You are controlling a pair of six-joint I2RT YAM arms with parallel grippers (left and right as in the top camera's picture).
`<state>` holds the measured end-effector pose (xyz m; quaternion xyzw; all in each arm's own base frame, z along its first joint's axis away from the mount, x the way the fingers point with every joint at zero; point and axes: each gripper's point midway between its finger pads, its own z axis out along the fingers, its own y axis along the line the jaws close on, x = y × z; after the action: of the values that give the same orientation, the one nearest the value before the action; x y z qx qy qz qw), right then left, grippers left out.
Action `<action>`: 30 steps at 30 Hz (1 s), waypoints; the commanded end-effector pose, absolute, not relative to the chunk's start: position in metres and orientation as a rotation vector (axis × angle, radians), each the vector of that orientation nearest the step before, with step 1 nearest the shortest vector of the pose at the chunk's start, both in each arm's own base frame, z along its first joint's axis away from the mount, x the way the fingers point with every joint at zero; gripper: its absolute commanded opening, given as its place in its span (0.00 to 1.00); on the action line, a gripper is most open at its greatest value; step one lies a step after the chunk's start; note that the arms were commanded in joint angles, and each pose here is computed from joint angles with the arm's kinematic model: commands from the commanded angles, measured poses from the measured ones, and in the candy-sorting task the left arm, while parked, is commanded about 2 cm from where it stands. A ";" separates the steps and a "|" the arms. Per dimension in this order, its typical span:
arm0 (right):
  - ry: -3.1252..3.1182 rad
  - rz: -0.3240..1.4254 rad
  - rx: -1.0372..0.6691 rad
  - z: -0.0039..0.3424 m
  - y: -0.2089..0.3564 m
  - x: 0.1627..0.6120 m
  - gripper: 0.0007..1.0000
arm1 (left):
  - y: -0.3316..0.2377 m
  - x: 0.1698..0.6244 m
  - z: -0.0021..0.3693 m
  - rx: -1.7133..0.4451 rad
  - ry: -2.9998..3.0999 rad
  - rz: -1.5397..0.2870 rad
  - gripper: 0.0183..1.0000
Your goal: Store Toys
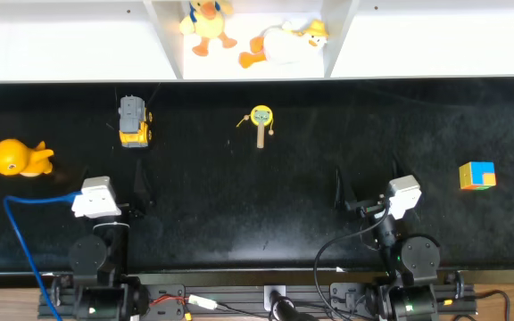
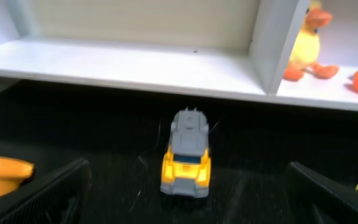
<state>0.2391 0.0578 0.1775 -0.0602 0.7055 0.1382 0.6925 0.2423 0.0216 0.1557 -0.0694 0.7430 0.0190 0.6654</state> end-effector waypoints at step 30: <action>1.578 0.314 -0.134 0.174 0.059 0.239 1.00 | 0.094 0.216 0.279 -0.573 1.861 0.423 1.00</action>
<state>0.2391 0.0577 0.1774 -0.0601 0.7056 0.1380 0.6924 0.2187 0.0894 0.2651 -0.2352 0.7979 0.1661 0.5296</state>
